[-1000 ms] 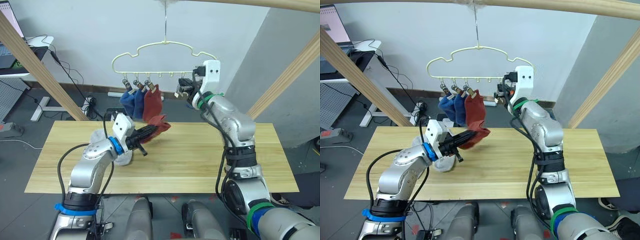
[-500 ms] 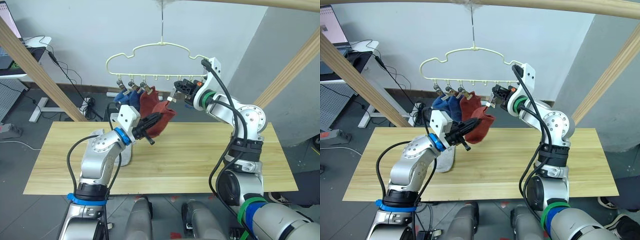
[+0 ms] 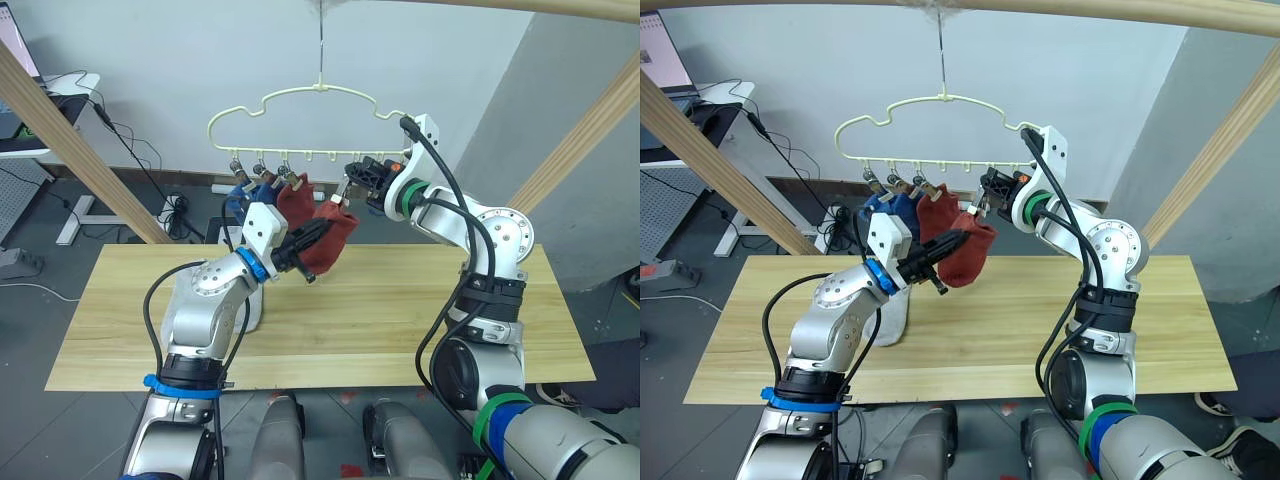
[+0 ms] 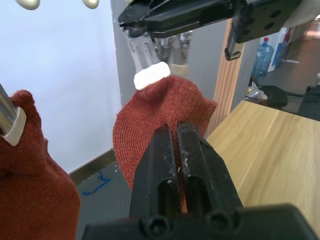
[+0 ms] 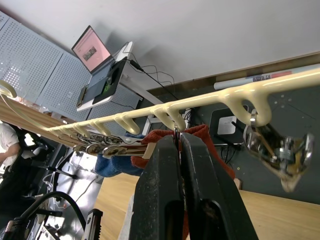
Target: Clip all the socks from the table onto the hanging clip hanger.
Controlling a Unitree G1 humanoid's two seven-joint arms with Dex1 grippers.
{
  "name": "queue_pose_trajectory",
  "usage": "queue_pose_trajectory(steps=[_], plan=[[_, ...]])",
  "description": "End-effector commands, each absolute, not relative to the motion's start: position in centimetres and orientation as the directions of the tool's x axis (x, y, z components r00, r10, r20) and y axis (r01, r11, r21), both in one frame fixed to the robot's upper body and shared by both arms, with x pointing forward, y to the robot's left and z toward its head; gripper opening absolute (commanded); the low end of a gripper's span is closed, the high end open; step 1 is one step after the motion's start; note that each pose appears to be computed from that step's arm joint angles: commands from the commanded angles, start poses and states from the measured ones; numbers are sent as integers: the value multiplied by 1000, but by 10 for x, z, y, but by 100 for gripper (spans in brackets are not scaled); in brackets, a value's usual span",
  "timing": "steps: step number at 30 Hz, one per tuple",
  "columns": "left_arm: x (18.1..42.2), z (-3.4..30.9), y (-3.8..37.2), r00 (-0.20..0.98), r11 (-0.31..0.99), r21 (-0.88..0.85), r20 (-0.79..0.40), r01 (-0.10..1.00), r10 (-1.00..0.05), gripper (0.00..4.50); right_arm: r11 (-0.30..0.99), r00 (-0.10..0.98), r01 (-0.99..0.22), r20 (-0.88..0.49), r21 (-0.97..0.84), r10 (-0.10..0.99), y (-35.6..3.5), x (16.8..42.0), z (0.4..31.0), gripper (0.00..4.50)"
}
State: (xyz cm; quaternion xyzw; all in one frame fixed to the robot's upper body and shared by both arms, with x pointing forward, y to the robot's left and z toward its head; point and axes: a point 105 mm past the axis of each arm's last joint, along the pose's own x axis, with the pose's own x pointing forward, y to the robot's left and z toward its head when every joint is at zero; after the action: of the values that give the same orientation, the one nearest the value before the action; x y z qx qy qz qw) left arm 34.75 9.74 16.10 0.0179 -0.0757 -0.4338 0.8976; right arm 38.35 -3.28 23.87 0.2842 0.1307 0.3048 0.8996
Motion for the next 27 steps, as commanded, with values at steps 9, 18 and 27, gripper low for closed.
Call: queue_pose_trajectory(steps=[9, 18, 27], plan=[[346, 176, 89, 587, 611, 177, 171, 772, -791, 4, 636, 768, -499, -40, 589, 639, -29, 380, 247, 0], [351, 192, 95, 607, 650, 211, 238, 730, -758, 4, 658, 771, -496, -61, 567, 633, -31, 380, 241, 0], [348, 189, 91, 591, 631, 219, 226, 744, -775, 0, 637, 754, -523, -40, 566, 656, -28, 377, 244, 151]])
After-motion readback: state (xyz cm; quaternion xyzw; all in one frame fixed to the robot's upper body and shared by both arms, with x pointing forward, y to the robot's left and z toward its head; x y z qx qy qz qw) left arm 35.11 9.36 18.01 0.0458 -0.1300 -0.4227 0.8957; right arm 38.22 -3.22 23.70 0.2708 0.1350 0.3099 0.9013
